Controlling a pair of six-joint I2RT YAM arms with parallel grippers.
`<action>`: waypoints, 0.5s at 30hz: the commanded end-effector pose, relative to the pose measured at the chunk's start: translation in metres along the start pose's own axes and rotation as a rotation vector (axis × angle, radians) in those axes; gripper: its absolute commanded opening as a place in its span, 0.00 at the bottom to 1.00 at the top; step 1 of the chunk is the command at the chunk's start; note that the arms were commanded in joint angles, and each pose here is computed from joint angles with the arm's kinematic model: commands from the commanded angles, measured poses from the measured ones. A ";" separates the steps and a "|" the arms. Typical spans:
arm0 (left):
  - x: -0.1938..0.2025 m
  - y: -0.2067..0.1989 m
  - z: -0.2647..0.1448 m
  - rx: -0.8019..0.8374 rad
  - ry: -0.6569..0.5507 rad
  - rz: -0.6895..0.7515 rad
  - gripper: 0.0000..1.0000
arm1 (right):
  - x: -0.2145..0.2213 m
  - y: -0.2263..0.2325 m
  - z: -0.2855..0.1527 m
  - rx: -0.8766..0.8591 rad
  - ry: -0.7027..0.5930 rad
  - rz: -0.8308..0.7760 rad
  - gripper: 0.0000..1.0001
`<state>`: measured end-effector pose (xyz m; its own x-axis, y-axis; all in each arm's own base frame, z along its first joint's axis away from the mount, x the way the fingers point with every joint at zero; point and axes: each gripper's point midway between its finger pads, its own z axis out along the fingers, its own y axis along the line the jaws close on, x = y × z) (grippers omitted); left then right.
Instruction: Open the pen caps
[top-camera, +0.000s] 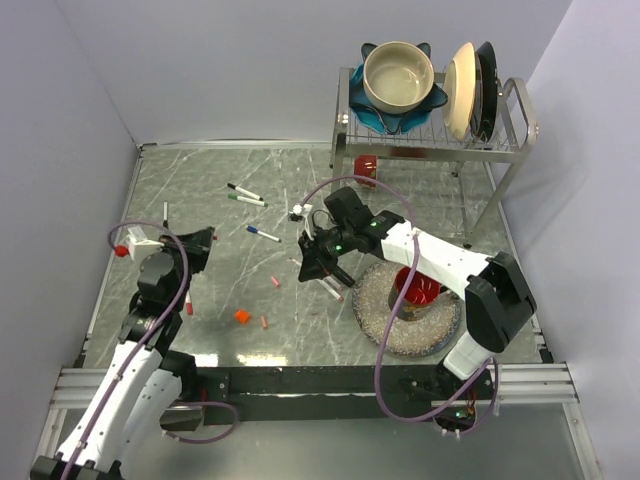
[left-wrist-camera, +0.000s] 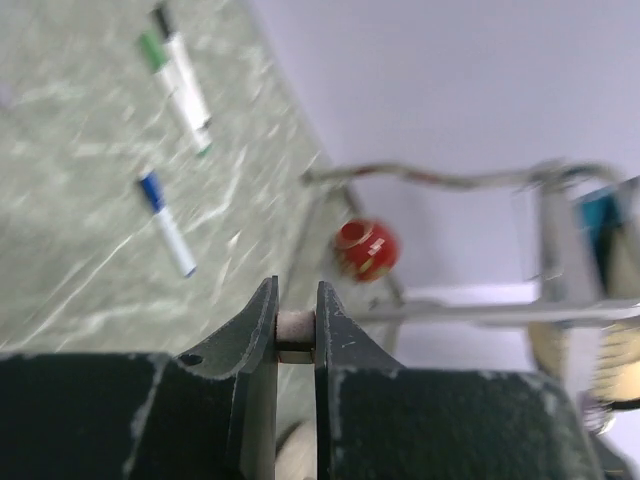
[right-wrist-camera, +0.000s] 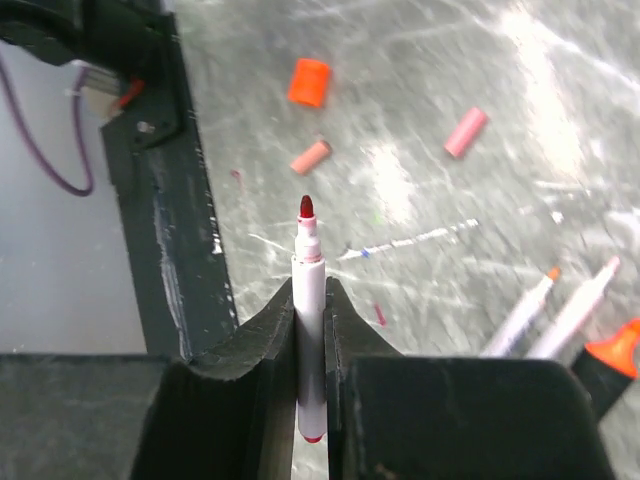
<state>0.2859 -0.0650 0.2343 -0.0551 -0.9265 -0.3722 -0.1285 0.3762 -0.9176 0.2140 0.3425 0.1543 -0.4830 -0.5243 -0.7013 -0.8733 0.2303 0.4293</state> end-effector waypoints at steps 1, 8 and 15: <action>0.032 0.031 -0.001 -0.080 0.151 0.060 0.01 | 0.006 -0.025 -0.001 0.142 0.025 0.004 0.00; 0.065 0.069 -0.005 -0.169 0.308 0.120 0.01 | 0.023 -0.079 0.000 0.404 0.124 0.028 0.02; 0.095 0.112 -0.012 -0.237 0.442 0.156 0.01 | 0.041 -0.107 -0.001 0.531 0.225 0.018 0.11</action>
<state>0.2604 -0.1002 0.1099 -0.4176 -0.8336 -0.3616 -0.3409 0.5127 -0.7880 0.2655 0.3005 0.0744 -0.5549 -0.6420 -0.5291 -0.8114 0.5580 0.1739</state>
